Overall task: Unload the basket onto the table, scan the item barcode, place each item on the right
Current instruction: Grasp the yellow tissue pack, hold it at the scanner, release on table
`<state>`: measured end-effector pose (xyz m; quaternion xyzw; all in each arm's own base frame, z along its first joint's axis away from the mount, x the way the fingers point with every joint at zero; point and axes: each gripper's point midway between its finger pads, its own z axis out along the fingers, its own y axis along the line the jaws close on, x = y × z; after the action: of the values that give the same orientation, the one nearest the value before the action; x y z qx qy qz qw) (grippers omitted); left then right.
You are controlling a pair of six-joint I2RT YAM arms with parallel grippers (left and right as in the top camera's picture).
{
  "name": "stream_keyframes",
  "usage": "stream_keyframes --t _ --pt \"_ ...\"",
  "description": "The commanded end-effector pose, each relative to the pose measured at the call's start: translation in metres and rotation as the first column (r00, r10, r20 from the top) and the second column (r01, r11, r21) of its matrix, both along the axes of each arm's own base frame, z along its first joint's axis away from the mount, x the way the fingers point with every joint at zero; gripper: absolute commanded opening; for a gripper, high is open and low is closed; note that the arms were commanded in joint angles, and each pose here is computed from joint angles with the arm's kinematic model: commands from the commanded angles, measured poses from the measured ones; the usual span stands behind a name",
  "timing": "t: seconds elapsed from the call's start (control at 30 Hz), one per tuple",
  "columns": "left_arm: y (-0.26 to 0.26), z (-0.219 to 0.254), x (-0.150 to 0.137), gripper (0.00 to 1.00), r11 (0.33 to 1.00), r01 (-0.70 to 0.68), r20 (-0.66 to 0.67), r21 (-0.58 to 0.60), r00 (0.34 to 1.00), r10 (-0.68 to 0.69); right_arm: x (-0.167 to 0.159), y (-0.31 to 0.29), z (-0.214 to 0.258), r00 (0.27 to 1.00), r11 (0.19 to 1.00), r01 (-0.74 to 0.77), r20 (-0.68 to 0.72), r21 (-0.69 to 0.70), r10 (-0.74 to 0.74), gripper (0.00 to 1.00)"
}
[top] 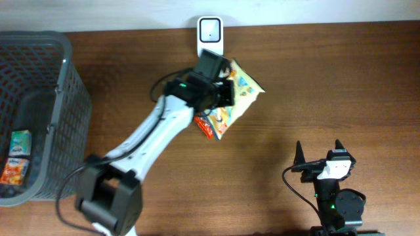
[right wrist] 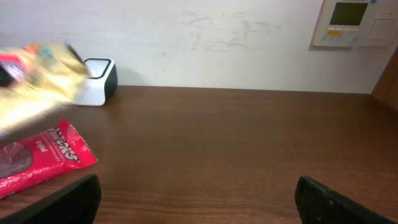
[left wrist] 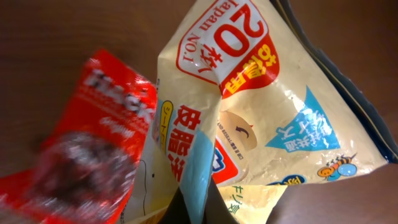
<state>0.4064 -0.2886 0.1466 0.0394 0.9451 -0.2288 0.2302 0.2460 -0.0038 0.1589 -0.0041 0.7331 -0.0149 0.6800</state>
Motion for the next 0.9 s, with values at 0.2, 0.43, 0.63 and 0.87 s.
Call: stream_keyframes --t 0.2,0.43,0.63,0.87 --pt "-0.018 -0.07 0.001 0.27 0.996 0.018 -0.067 0.088 0.998 -0.012 0.0 -0.003 -0.004 1.0 1.0 0.015 -0.005 -0.003 -0.015 0.99" --pt "-0.022 -0.057 0.008 0.58 0.997 0.028 -0.032 0.072 0.999 -0.025 0.0 -0.003 -0.004 1.0 1.0 0.015 -0.005 -0.003 -0.015 0.98" --pt "-0.015 0.033 0.023 0.63 0.996 0.075 0.143 0.041 0.986 -0.08 0.0 -0.003 -0.003 1.0 1.0 0.015 -0.004 -0.003 -0.015 0.99" --pt "0.056 0.154 0.012 0.69 0.996 -0.033 0.371 0.088 0.929 -0.002 0.0 -0.003 -0.003 1.0 1.0 0.015 -0.004 -0.003 -0.015 0.99"
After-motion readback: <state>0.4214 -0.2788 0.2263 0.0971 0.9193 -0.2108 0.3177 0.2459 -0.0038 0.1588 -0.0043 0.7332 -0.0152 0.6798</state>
